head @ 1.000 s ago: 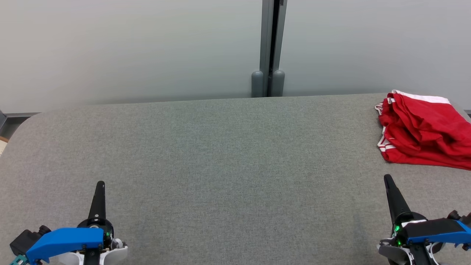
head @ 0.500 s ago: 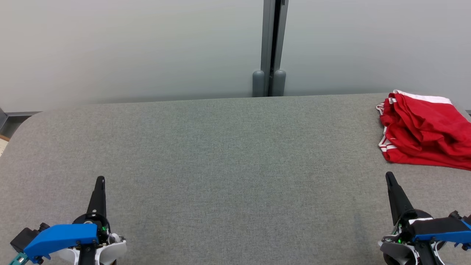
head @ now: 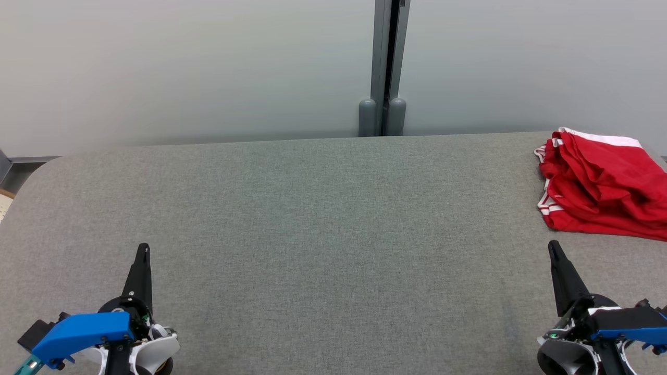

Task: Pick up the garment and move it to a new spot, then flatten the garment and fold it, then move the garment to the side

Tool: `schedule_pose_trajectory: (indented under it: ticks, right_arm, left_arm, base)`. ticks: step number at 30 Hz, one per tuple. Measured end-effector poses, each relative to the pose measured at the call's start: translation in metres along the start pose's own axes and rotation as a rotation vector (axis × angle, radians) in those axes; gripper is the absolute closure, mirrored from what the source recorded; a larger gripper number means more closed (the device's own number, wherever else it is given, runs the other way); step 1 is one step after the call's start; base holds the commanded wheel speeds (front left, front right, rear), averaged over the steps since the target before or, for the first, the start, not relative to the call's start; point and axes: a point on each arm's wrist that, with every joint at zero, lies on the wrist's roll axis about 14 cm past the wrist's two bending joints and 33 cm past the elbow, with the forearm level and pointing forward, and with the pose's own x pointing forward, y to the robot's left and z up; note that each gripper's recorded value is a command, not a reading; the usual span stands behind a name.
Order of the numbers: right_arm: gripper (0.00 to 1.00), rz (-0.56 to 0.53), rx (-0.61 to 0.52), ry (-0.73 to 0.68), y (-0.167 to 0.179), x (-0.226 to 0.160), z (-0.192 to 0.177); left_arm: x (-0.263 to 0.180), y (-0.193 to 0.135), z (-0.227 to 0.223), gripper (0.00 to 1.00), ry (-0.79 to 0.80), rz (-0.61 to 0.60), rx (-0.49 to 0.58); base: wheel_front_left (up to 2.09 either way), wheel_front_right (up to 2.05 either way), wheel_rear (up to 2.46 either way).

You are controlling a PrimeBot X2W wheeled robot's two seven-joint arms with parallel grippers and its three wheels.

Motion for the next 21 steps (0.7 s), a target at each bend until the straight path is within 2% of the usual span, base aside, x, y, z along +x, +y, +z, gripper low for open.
schedule_pose_trajectory:
  ticks: [7, 21]
  right_arm:
    - [1.0, 0.006, 0.046, 0.0, 0.0011, 0.0006, 0.0005]
    - [1.0, 0.007, 0.048, 0.0, 0.0012, 0.0006, 0.0006]
  left_arm:
    - [0.001, -0.0023, 0.0004, 1.0, 0.001, -0.009, -0.044]
    - [0.0011, -0.0025, 0.0004, 1.0, 0.001, -0.01, -0.044]
  base:
    - [0.0, 0.0, 0.0]
    - [0.0, 0.0, 0.0]
